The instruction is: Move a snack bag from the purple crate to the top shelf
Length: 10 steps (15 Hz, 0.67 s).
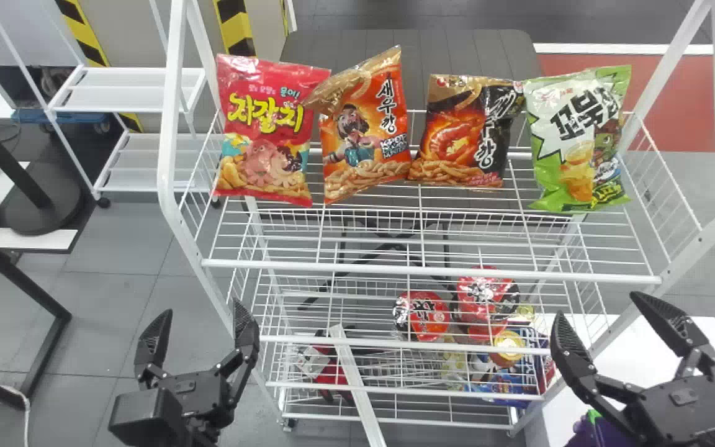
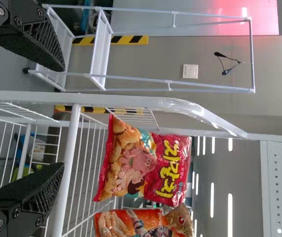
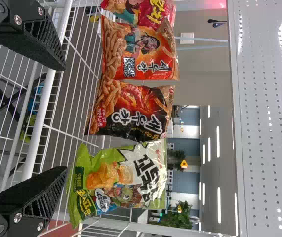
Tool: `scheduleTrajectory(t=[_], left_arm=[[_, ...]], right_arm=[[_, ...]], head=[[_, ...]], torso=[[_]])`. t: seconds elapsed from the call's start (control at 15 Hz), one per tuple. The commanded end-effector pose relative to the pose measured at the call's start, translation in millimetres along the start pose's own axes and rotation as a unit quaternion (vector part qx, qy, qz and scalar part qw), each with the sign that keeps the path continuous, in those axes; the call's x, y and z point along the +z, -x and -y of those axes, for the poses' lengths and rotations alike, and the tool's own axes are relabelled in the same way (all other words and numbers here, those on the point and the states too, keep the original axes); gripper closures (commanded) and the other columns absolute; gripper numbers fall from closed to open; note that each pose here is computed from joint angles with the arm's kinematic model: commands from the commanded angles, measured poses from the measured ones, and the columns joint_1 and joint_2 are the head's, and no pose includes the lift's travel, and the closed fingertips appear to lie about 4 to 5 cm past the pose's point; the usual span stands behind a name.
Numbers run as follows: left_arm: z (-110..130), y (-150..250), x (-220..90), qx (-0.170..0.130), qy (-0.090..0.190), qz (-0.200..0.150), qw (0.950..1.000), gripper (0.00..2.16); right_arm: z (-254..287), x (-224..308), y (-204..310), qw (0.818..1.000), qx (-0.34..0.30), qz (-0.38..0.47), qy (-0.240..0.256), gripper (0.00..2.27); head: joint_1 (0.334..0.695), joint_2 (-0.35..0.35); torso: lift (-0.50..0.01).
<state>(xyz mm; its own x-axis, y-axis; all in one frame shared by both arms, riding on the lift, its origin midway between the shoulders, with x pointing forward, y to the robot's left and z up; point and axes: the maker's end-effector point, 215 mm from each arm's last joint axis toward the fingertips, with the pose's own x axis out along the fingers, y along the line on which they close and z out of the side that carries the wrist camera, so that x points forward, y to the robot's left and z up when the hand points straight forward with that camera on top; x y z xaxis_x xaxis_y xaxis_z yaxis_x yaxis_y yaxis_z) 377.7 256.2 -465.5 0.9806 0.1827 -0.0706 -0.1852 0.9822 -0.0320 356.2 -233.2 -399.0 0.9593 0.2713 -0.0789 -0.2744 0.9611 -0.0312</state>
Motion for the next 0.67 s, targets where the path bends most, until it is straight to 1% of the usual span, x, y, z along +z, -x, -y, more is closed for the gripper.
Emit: scheduleTrajectory(t=[0.0, 0.6], left_arm=[[0.0, 0.1, 0.1, 0.0, 0.0, 0.0, 1.0, 0.15], [-1.7, 1.0, -3.1, 0.003, 0.0, -0.003, 1.0, 0.15]], right_arm=[[-0.5, -0.1, -0.1, 1.0, 0.0, 0.0, -0.001, 0.11], [-0.8, -2.3, 0.4, 1.0, 0.0, -0.002, -0.003, 0.11]], head=[[0.695, 0.036], [0.695, 0.039]], torso=[[0.0], [0.0]])
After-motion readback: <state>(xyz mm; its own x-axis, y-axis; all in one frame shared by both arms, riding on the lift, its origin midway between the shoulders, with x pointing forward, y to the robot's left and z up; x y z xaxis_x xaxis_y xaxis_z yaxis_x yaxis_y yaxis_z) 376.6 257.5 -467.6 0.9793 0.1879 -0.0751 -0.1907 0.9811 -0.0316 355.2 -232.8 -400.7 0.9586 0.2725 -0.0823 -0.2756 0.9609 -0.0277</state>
